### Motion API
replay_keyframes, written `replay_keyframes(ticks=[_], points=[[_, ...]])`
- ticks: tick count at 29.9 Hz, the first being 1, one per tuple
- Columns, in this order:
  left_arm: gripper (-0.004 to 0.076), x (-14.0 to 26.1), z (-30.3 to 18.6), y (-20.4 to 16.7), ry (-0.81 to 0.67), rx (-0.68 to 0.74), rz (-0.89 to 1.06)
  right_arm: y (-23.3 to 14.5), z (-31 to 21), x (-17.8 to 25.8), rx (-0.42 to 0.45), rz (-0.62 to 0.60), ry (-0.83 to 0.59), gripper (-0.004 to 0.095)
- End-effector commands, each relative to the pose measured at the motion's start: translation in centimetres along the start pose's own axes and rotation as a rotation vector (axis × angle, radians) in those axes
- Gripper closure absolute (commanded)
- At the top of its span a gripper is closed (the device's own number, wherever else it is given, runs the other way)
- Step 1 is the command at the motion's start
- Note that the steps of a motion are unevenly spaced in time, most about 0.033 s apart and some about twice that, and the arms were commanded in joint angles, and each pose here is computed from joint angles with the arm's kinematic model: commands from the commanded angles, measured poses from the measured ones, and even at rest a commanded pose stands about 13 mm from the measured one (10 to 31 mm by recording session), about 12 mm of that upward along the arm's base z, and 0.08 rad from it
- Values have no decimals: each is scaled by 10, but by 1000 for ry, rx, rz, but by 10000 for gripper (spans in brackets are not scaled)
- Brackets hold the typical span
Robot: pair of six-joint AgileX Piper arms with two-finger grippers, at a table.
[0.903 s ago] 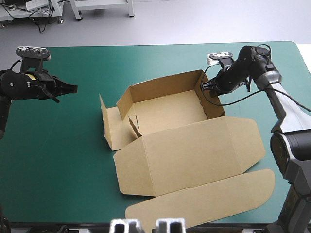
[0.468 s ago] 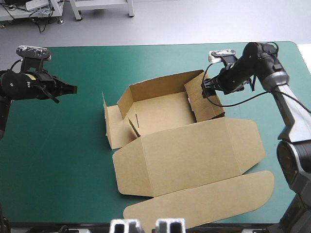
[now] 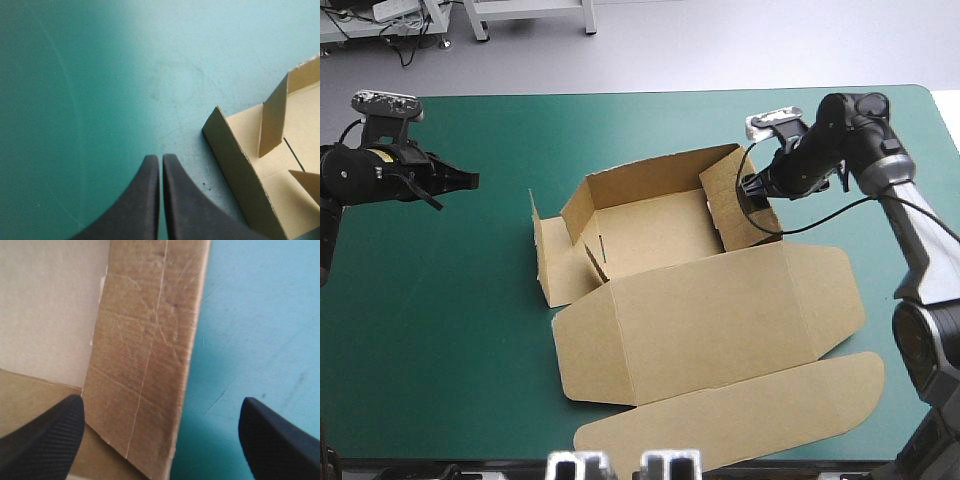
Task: Fold the box
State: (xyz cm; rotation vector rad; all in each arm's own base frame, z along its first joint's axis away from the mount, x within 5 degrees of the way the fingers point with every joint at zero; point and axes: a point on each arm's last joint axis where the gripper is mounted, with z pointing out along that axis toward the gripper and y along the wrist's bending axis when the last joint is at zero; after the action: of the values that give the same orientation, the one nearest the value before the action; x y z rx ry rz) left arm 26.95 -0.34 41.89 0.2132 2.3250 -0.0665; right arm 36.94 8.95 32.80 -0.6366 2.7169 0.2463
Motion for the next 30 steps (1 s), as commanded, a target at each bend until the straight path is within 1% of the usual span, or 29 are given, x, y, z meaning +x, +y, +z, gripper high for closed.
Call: replay_keyframes(ticks=[1, 4, 6, 7, 8, 10, 12, 14, 16, 21, 24, 26, 30], points=[[715, -10, -19, -3, -118, 6, -18, 12, 5, -4, 30, -78, 24, 127], [715, -10, -19, -3, -118, 8, -19, 18, 29, -7, 86, -133, 99, 127], [715, -10, -19, -3, -116, 8, -19, 18, 44, -8, 103, -129, 137, 135], [715, -10, -19, -3, -114, 9, -19, 18, 50, -9, 103, -117, 148, 161], [715, -9, -19, -3, -109, 10, -19, 18, 53, -10, 94, -108, 150, 207], [715, -8, -19, -3, -96, 14, -19, 19, 55, -11, 74, -100, 149, 354], [715, -8, -19, -3, -89, 14, -18, 20, 53, -12, 69, -97, 141, 533], [715, -8, -19, -3, -89, 14, -18, 20, 50, -15, 73, -85, 126, 742], [715, -8, -19, -3, -89, 14, -18, 21, 45, -17, 76, -87, 109, 919], [715, -8, -19, -2, -90, 2, -20, 23, 18, -25, 92, -96, 26, 928], [715, -8, -19, 4, -100, -66, -47, 21, -10, -25, 107, -87, -46, 928], [715, -8, -20, 11, -100, -141, -75, 17, -33, -21, 109, -72, -101, 928], [715, -6, -21, 19, -76, -235, -44, 10, -79, -8, 76, -52, -218, 928]])
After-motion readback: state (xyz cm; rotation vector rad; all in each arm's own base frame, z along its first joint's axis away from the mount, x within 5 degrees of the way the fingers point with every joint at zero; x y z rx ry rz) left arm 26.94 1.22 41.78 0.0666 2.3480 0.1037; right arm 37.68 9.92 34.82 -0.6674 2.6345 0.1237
